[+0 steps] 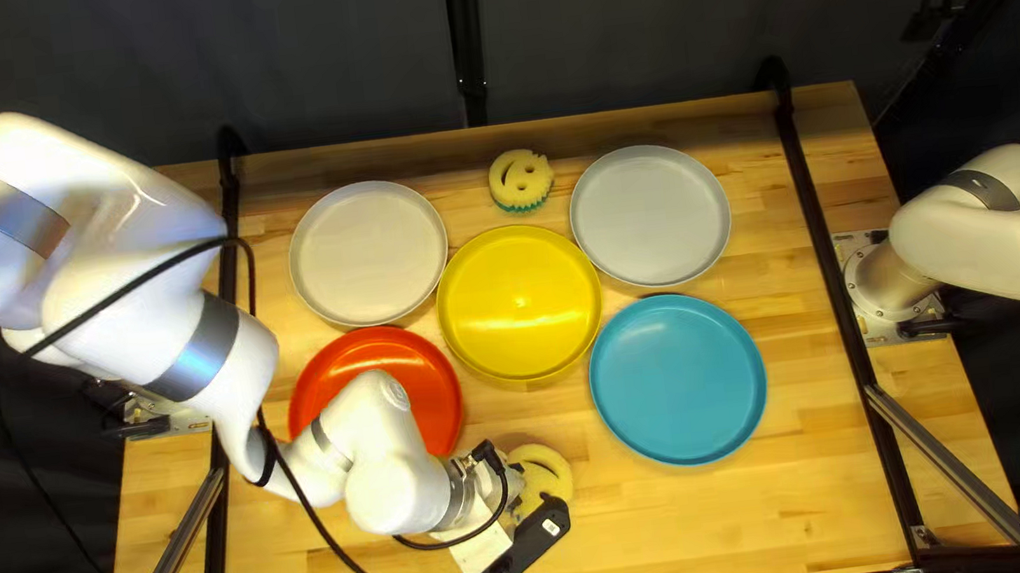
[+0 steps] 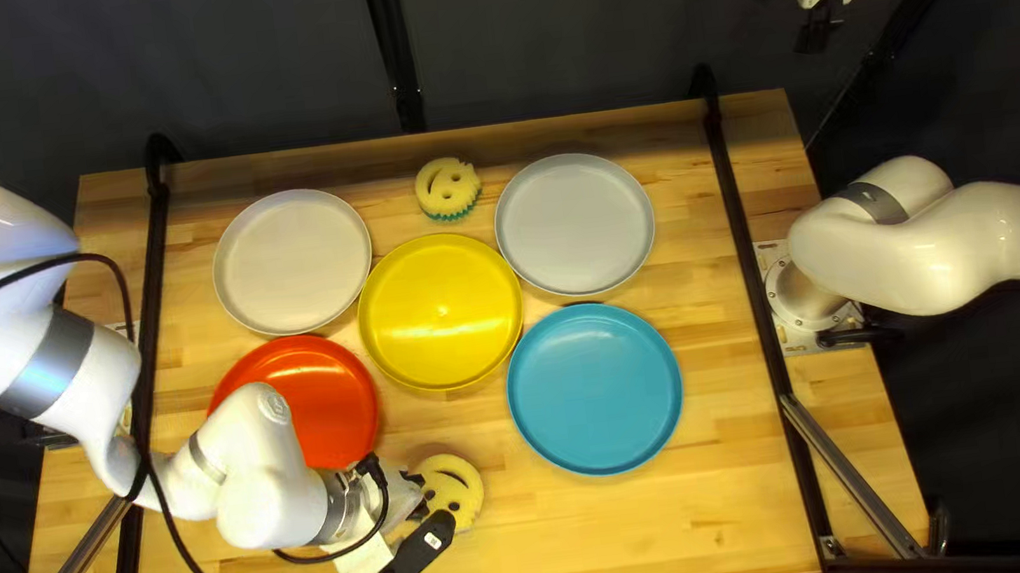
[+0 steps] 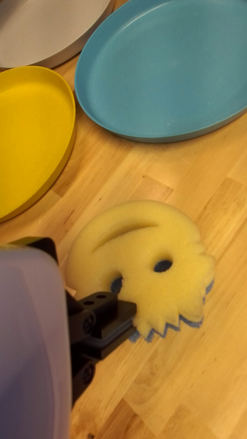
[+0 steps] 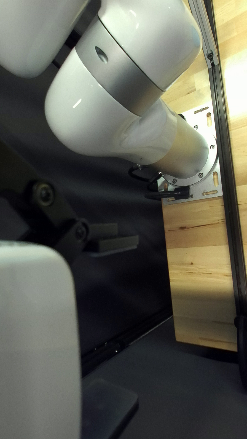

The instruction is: Pick up sponge and scrub the plate

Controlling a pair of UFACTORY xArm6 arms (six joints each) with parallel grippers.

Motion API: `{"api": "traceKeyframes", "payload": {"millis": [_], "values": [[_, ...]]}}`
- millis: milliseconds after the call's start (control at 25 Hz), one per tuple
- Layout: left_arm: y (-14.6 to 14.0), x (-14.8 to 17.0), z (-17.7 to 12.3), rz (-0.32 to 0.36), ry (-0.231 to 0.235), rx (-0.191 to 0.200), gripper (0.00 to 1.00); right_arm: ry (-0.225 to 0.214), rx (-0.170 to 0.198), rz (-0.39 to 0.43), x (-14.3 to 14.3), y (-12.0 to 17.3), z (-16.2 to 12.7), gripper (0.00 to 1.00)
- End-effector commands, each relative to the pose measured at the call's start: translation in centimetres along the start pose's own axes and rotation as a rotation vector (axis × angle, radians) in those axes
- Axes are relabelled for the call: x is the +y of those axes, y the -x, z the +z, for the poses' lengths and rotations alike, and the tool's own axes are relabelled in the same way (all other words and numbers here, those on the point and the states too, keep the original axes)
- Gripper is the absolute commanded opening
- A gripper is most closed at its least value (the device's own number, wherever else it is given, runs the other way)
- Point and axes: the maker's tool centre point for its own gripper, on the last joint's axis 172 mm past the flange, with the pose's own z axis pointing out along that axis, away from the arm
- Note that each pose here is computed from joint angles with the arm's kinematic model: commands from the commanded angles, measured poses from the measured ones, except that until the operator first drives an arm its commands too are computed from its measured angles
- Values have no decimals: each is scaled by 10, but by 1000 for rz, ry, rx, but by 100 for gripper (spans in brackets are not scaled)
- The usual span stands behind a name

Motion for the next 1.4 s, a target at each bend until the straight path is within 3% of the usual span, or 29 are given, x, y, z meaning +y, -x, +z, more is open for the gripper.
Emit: {"api": "traceKeyframes", "payload": {"millis": [40, 320, 560, 800, 1400], "values": [[26, 12, -13, -29, 36, -33, 0, 0, 0, 0, 0, 0, 0, 100], [57, 24, -39, -78, 58, -82, 0, 0, 0, 0, 0, 0, 0, 100], [77, 41, -41, -122, 77, -111, 0, 0, 0, 0, 0, 0, 0, 100], [100, 56, -40, -162, 111, -124, 0, 0, 0, 0, 0, 0, 0, 100], [146, 59, -49, -218, 127, -138, 0, 0, 0, 0, 0, 0, 0, 100]]}}
